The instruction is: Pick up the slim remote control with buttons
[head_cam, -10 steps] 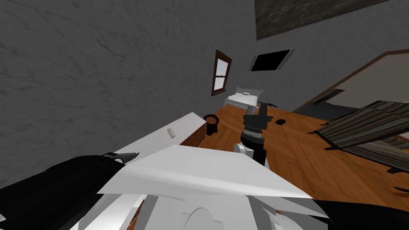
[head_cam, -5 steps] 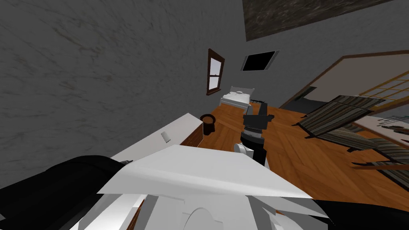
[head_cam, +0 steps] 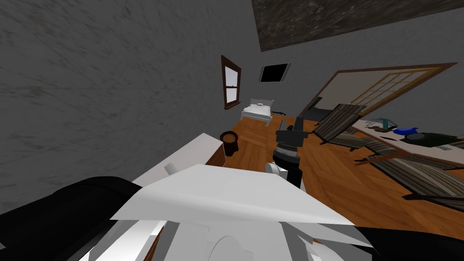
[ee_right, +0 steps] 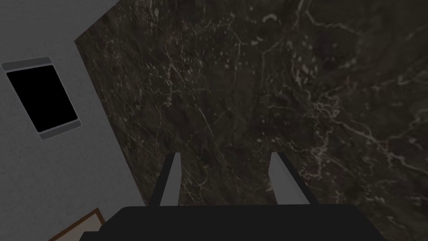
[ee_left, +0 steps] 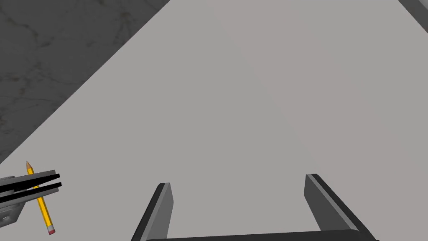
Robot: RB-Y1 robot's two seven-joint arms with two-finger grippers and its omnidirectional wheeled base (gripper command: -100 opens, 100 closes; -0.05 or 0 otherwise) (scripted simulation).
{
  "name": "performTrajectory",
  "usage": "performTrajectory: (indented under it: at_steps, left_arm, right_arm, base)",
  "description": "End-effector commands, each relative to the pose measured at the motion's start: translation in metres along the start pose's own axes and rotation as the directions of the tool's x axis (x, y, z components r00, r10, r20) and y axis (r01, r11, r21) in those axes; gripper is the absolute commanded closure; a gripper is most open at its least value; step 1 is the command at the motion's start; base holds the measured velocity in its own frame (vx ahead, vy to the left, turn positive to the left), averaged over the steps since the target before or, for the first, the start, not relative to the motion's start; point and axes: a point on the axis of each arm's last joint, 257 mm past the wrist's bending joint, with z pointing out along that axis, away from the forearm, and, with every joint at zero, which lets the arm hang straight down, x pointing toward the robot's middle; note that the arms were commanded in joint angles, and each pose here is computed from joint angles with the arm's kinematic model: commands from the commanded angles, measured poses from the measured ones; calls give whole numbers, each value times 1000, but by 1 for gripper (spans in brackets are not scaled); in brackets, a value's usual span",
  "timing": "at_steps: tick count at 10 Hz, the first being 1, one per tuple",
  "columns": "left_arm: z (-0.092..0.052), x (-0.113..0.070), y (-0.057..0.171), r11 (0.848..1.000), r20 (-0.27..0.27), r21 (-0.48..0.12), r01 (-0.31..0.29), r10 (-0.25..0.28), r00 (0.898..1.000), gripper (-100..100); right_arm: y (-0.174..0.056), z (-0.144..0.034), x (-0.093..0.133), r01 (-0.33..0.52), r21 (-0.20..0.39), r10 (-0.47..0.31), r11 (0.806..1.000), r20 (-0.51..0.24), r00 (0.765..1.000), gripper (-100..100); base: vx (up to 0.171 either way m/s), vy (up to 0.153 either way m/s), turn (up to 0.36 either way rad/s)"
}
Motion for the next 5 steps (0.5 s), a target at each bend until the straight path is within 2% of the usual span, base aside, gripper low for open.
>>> performTrajectory:
  at_steps: [1, 2, 3, 4, 5]
  left_arm:
    - [-2, -16, -2, 999, 44, -13, 45, -45, 998, -100]
    - [-4, -33, -11, 992, 82, -17, 129, -127, 989, -100]
    - [-4, -37, -8, 991, 99, -25, 130, -127, 987, -100]
    - [-7, -54, -16, 978, 137, -27, 209, -203, 969, -100]
    - [-7, -57, -13, 977, 151, -33, 210, -203, 967, -100]
  right_arm:
    - [0, 0, 0, 0, 0, 0, 1000, 0, 1000, 0]
    - [0, 0, 0, 0, 0, 0, 1000, 0, 1000, 0]
    - [0, 0, 0, 0, 0, 0, 1000, 0, 1000, 0]
    - [0, 0, 0, 0, 0, 0, 1000, 0, 1000, 0]
    - [0, 0, 0, 0, 0, 0, 1000, 0, 1000, 0]
  base:
    - [77, -5, -182]
    - [73, -5, -249]
    - [68, -1, -175]
    - [105, -19, -318]
    - [91, 1, -151]
